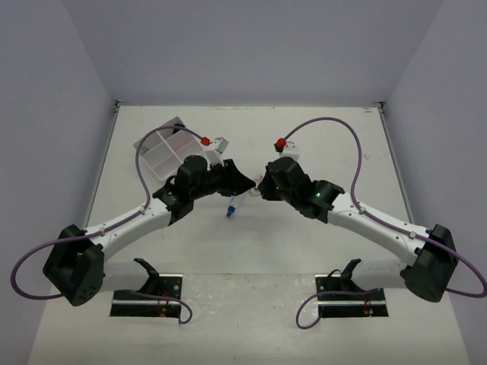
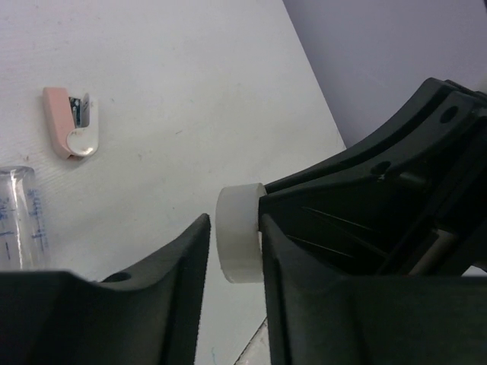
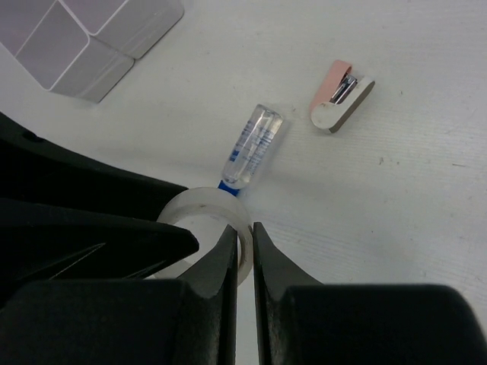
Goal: Sort the stationery into containers
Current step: Place the stationery in the storage box.
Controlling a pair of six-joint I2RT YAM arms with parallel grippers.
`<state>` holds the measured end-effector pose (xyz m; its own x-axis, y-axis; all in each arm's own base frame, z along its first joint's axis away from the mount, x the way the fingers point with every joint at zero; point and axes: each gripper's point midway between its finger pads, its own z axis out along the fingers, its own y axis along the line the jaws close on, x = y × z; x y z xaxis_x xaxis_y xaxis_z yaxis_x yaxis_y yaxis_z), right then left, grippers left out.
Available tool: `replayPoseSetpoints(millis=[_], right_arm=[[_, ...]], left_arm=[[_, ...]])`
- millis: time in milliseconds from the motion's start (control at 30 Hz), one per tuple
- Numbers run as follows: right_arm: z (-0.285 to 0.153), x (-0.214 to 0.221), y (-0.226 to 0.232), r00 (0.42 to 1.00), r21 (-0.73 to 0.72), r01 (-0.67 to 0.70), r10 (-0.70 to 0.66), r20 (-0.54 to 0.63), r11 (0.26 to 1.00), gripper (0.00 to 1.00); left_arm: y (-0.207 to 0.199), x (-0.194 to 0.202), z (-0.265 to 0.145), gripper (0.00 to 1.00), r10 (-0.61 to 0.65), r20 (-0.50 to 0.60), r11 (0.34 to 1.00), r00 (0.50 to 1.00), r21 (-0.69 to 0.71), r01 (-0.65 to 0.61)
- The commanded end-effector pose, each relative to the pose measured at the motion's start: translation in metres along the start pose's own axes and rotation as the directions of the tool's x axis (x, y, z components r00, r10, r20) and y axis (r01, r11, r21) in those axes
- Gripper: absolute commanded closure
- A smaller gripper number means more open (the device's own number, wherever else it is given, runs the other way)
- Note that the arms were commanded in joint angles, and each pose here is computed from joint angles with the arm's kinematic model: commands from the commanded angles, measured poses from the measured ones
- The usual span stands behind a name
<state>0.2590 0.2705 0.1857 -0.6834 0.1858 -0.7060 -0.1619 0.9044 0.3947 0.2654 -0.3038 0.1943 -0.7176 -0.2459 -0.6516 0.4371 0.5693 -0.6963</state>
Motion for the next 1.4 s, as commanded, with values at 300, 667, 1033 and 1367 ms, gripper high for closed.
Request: replayPoseSetpoints(millis=[300,667,1033,1367], right_arm=[[-0.006,-0.036,0.000,0.991,-0.007,-0.078,0.078,0.111,0.997,0.01],[-0.016,-0.048,-0.102,0.971,0.142,-0.139,0.107,0.213,0.980,0.01],[-0.008,-0.031,-0.099,0.982,0.066,-0.099,0.087,0.165,0.993,0.01],[-0.018,-0.038,-0.096,0.978,0.036,-0.094,0.085,0.190,0.995,0.01]], left_arm=[[0.025,-0.064,-0.009,1.00,0.088,0.151,0.950,0.985,-0.309,-0.037],[0.168,-0.189,-0.106,1.00,0.513,-0.164,0.337,0.843,-0.864,-0.374],[0.182,-0.235,-0.138,1.00,0.814,-0.377,-0.048,0.442,-0.801,-0.596],[0.220,-0.205,-0.133,1.00,0.807,-0.416,0.011,0.420,-0.700,-0.714]])
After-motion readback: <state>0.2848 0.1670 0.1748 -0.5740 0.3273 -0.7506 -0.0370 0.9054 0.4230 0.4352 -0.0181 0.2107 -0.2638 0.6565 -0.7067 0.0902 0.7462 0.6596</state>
